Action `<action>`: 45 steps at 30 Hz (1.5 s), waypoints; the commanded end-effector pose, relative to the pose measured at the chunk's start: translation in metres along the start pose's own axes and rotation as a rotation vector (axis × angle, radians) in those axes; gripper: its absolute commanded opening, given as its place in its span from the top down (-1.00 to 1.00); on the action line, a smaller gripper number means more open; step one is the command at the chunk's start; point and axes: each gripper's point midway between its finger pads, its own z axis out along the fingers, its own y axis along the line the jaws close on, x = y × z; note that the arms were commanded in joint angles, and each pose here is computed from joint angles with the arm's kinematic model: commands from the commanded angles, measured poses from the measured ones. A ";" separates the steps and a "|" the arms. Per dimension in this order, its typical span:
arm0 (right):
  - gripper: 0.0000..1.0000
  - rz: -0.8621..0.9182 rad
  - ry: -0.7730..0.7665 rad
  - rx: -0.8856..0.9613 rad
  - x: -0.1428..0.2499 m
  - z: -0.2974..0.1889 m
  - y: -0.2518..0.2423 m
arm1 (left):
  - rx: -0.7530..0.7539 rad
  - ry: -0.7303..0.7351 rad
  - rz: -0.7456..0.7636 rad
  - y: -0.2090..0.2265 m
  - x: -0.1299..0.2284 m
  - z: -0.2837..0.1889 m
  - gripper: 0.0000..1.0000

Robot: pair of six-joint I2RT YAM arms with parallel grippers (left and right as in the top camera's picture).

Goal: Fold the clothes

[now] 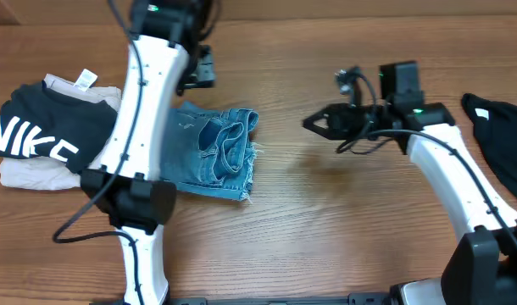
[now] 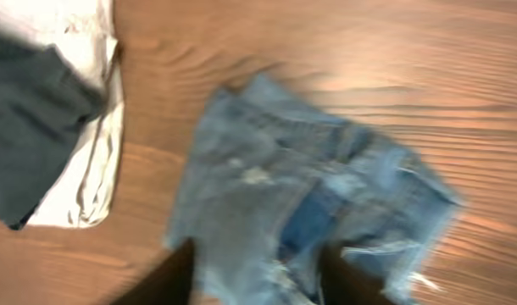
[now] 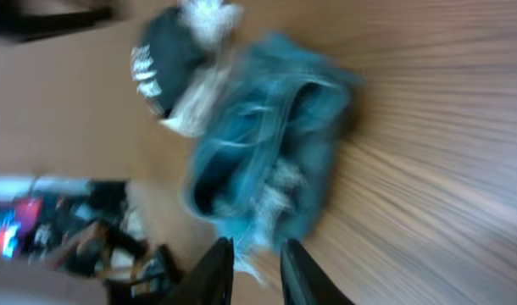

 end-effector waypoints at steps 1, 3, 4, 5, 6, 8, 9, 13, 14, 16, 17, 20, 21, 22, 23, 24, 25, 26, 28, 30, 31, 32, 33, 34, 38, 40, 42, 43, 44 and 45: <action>0.56 -0.050 0.036 -0.108 0.003 0.041 0.055 | 0.064 0.166 0.001 0.018 0.015 0.043 0.66; 0.56 -0.119 0.053 -0.122 0.010 0.072 0.074 | 0.106 0.230 0.005 0.021 0.023 0.068 0.78; 0.56 -0.143 0.064 -0.122 0.016 0.089 0.081 | 0.125 0.266 -0.006 0.021 0.030 0.083 0.82; 0.56 -0.159 0.076 -0.110 0.023 0.107 0.083 | 0.140 0.291 -0.013 0.020 0.035 0.093 0.82; 0.57 -0.149 0.089 -0.080 0.030 0.125 0.079 | 0.157 0.315 -0.009 0.016 0.042 0.108 0.82; 0.57 -0.124 0.122 -0.022 0.045 0.156 0.061 | 0.170 0.340 -0.004 0.011 0.053 0.128 0.79; 0.57 -0.114 0.141 -0.004 0.053 0.166 0.052 | 0.161 0.347 0.007 0.010 0.058 0.138 0.77; 0.58 0.106 0.219 0.272 0.088 0.189 -0.038 | 0.137 0.386 0.009 0.013 0.081 0.170 0.68; 0.60 0.203 0.237 0.381 0.099 0.184 -0.067 | 0.133 0.397 0.004 0.016 0.085 0.174 0.69; 0.68 0.322 0.277 0.481 0.116 0.174 -0.100 | 0.118 0.412 -0.006 0.023 0.090 0.179 0.69; 0.71 0.355 0.290 0.503 0.120 0.169 -0.111 | 0.100 0.413 -0.009 0.029 0.090 0.180 0.70; 0.71 0.363 0.283 0.514 0.114 0.158 -0.119 | 0.093 0.410 -0.028 0.037 0.087 0.181 0.72; 0.71 0.373 0.280 0.519 0.112 0.154 -0.120 | 0.104 0.414 -0.035 0.037 0.087 0.181 0.73; 0.71 0.388 0.282 0.528 0.112 0.150 -0.123 | 0.126 0.422 -0.043 0.035 0.088 0.180 0.73; 0.71 0.414 0.282 0.542 0.113 0.145 -0.126 | 0.150 0.428 -0.040 0.033 0.088 0.179 0.70; 0.73 0.439 0.286 0.562 0.114 0.139 -0.131 | 0.181 0.434 -0.036 0.029 0.089 0.177 0.67; 0.73 0.472 0.294 0.584 0.117 0.130 -0.138 | 0.261 0.443 -0.027 0.019 0.089 0.173 0.59; 0.73 0.496 0.301 0.602 0.119 0.122 -0.143 | 0.352 0.446 -0.015 0.008 0.088 0.166 0.49; 0.73 0.554 0.309 0.643 0.121 0.104 -0.153 | 0.552 0.411 -0.040 -0.010 0.074 0.137 0.32; 0.73 0.582 0.309 0.654 0.120 0.092 -0.158 | 0.600 0.363 -0.063 -0.006 0.063 0.119 0.23; 0.73 0.574 0.310 0.654 0.118 0.085 -0.159 | 0.614 0.322 -0.078 0.002 0.055 0.107 0.11; 0.72 0.566 0.309 0.653 0.115 0.078 -0.160 | 0.616 0.280 -0.091 0.011 0.049 0.095 -0.06; 0.71 0.558 0.305 0.651 0.112 0.072 -0.160 | 0.604 0.242 -0.107 0.021 0.044 0.084 -0.37; 0.68 0.546 0.297 0.648 0.109 0.067 -0.160 | 0.544 0.215 -0.140 0.039 0.042 0.077 -0.52; 0.42 0.552 0.257 0.645 0.096 0.047 -0.157 | 0.418 0.246 -0.222 0.076 0.056 0.077 -0.75; 0.14 0.517 0.257 0.611 0.092 0.045 -0.151 | 0.412 0.289 -0.227 0.075 0.069 0.093 -0.83; -0.15 0.513 0.262 0.580 0.091 0.046 -0.144 | 0.410 0.330 -0.245 0.073 0.086 0.114 -0.85; -0.24 0.514 0.268 0.565 0.092 0.047 -0.141 | 0.410 0.351 -0.258 0.071 0.095 0.125 -0.86; -0.31 0.506 0.279 0.545 0.093 0.048 -0.138 | 0.425 0.369 -0.271 0.069 0.106 0.138 -0.87; -0.35 0.497 0.286 0.533 0.093 0.049 -0.137 | 0.451 0.371 -0.275 0.064 0.110 0.145 -0.95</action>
